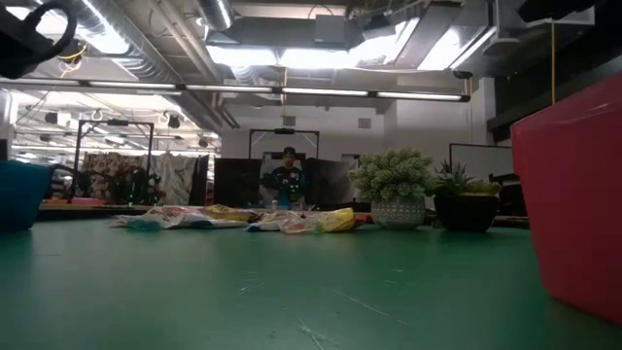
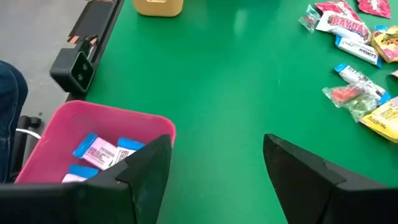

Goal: Sort candy
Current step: Put the brown chocolate into the blue bin

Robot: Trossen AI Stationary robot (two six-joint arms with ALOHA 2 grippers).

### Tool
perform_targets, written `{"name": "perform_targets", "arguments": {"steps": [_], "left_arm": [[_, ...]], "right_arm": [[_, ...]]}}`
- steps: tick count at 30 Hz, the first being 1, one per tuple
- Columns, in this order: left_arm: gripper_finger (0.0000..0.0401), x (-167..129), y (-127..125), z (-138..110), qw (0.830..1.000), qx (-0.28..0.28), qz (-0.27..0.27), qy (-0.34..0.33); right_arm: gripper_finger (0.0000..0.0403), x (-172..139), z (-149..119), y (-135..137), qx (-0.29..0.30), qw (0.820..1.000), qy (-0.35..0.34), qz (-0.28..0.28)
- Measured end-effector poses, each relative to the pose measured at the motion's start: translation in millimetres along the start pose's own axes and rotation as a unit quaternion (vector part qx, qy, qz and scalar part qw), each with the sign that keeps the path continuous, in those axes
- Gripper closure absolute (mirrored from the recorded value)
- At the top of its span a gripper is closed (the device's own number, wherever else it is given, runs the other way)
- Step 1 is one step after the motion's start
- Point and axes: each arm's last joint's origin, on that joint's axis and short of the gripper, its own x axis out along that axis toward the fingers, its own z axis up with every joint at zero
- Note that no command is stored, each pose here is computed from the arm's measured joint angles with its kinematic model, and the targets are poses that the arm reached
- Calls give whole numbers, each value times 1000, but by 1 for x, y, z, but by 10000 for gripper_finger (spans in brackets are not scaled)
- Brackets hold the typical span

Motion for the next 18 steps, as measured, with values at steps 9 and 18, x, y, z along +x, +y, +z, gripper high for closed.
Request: {"name": "perform_targets", "arguments": {"steps": [9, 18], "left_arm": [[317, 0, 1, 4, 1000, -11, -6, 20], [218, 0, 1, 4, 1000, -16, -5, 16]], "right_arm": [[150, 6, 6, -11, 17, 1000, -7, -23], [150, 15, 12, -29, 41, 998, -5, -51]]}}
